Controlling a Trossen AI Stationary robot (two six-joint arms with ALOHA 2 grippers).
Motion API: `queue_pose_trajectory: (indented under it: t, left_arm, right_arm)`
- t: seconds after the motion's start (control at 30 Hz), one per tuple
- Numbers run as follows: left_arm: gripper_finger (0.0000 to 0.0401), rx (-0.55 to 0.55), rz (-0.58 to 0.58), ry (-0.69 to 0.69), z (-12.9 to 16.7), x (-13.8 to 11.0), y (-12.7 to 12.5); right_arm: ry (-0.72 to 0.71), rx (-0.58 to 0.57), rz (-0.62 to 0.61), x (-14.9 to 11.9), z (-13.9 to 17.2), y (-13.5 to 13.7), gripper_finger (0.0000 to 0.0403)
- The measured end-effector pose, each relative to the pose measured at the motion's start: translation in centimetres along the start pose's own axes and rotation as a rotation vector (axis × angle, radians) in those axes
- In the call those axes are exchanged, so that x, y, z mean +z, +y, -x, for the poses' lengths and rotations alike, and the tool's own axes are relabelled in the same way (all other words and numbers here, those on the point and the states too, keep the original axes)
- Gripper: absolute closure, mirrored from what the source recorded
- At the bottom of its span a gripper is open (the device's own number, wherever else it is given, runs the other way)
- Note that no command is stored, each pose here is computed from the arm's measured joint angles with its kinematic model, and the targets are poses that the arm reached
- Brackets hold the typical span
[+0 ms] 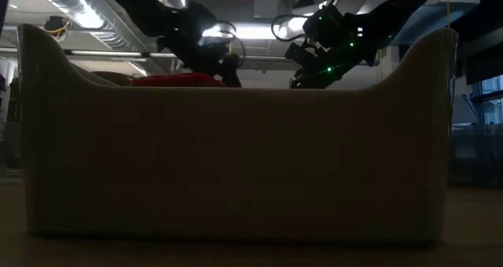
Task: Sort spices by type
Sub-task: Put the white seasoning bottle into the black bin
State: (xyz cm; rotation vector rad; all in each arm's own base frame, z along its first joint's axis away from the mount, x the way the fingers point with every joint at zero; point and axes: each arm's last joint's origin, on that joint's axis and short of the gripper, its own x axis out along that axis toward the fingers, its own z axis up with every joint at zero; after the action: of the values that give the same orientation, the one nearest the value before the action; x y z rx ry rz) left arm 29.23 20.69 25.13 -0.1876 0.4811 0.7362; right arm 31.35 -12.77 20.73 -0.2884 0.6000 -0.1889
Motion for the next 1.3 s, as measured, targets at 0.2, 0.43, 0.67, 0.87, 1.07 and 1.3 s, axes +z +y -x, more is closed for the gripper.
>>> queue_pose_trajectory:
  t: [0.2,0.43,0.67,0.87,1.07,1.3]
  left_arm:
    - [0.0074,-0.012,-0.031,0.071,-1.6,0.2,-0.6]
    - [0.0074,-0.016,0.007,0.068,-2.3,-0.2,-1.2]
    - [0.0074,-0.007,0.076,0.061,-4.2,-1.2,-1.6]
    - [0.0074,0.010,0.078,0.072,-5.7,-2.4,-1.8]
    - [0.0074,0.059,0.057,0.078,-6.3,-2.9,-1.7]
    - [0.0074,0.062,0.046,0.095,-7.7,-4.1,-1.8]
  right_arm:
    - [0.002,0.000,0.012,0.0,0.0,0.0,0.0164]
    - [0.007,0.003,0.021,-0.1,0.0,0.0,0.0164]
    - [0.006,0.003,0.029,-0.1,0.0,0.0,0.0164]
    - [0.016,0.007,0.031,-0.1,0.0,0.1,0.0164]
    - [0.023,0.010,0.030,-0.2,0.0,0.1,0.0164]
    - [0.020,0.009,0.030,-0.2,0.0,0.1,0.0164]
